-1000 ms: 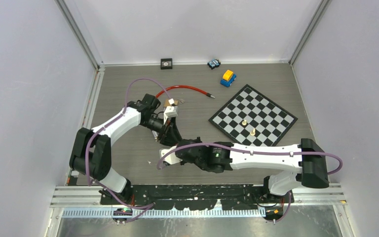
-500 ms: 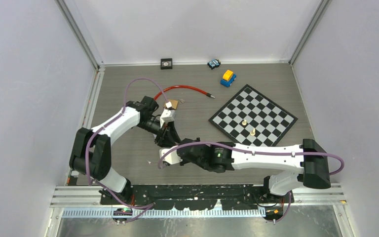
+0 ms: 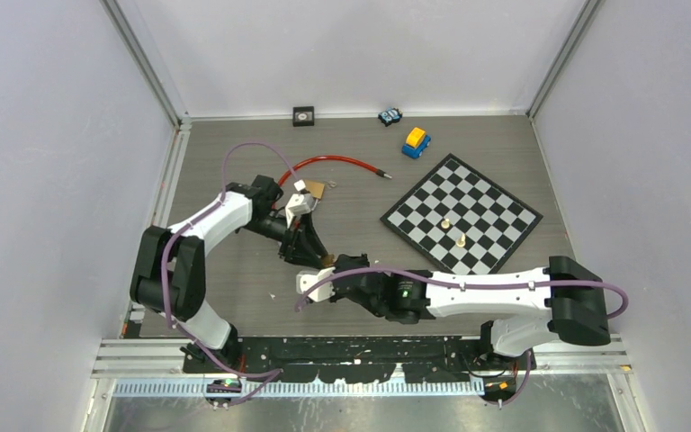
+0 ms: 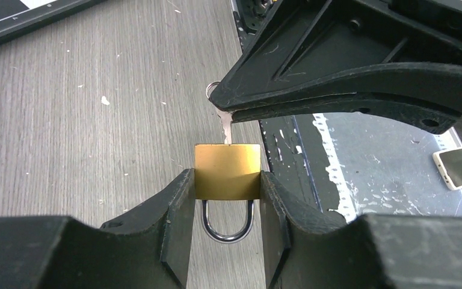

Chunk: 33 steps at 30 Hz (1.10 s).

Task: Unlock with the key

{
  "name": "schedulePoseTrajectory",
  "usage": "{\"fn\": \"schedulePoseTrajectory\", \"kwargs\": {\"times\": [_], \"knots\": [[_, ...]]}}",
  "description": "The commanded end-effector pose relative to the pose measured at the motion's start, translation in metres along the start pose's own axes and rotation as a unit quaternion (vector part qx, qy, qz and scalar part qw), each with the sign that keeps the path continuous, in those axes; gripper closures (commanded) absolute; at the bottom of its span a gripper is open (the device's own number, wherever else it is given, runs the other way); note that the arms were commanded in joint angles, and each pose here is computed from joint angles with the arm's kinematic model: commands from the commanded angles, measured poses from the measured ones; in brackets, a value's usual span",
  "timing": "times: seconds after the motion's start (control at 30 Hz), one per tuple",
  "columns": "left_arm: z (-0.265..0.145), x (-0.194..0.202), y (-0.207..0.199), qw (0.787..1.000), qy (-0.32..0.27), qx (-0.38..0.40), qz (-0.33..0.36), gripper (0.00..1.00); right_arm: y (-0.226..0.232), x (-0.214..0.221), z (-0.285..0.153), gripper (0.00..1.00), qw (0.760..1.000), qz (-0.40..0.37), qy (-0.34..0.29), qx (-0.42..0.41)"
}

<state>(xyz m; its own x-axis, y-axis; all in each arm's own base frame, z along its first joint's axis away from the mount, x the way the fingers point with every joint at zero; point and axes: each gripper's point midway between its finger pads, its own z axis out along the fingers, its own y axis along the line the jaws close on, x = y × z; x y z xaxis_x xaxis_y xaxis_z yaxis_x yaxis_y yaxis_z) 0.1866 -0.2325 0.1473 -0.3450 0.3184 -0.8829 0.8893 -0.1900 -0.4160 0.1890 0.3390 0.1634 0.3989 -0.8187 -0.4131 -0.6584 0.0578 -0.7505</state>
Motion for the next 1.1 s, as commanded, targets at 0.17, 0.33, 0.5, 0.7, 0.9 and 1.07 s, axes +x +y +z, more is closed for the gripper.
{"fn": "schedulePoseTrajectory", "kwargs": {"times": [0.17,0.33,0.5,0.7,0.9,1.07], "knots": [[-0.004,-0.037,-0.010,0.997,-0.066,0.023,-0.017,1.00,-0.032,-0.005,-0.005,0.99,0.994,0.037,-0.027,0.095],[-0.004,-0.036,-0.007,0.998,-0.059,0.020,-0.025,1.00,-0.034,-0.008,-0.004,0.99,0.994,0.035,-0.025,0.098],[-0.002,-0.029,-0.001,0.999,-0.033,0.006,-0.031,1.00,-0.016,-0.013,-0.004,0.99,1.000,0.004,-0.020,0.021],[0.001,-0.026,0.005,0.999,-0.027,-0.010,-0.028,1.00,-0.007,-0.017,-0.004,0.99,1.000,0.002,-0.013,-0.022],[0.003,-0.023,0.007,0.999,-0.019,-0.013,-0.027,1.00,-0.007,-0.028,-0.003,0.99,0.999,0.018,-0.017,-0.041],[0.007,-0.016,0.008,1.000,-0.001,-0.018,-0.020,1.00,-0.013,-0.031,-0.004,0.99,0.998,0.028,-0.017,-0.056]]}}
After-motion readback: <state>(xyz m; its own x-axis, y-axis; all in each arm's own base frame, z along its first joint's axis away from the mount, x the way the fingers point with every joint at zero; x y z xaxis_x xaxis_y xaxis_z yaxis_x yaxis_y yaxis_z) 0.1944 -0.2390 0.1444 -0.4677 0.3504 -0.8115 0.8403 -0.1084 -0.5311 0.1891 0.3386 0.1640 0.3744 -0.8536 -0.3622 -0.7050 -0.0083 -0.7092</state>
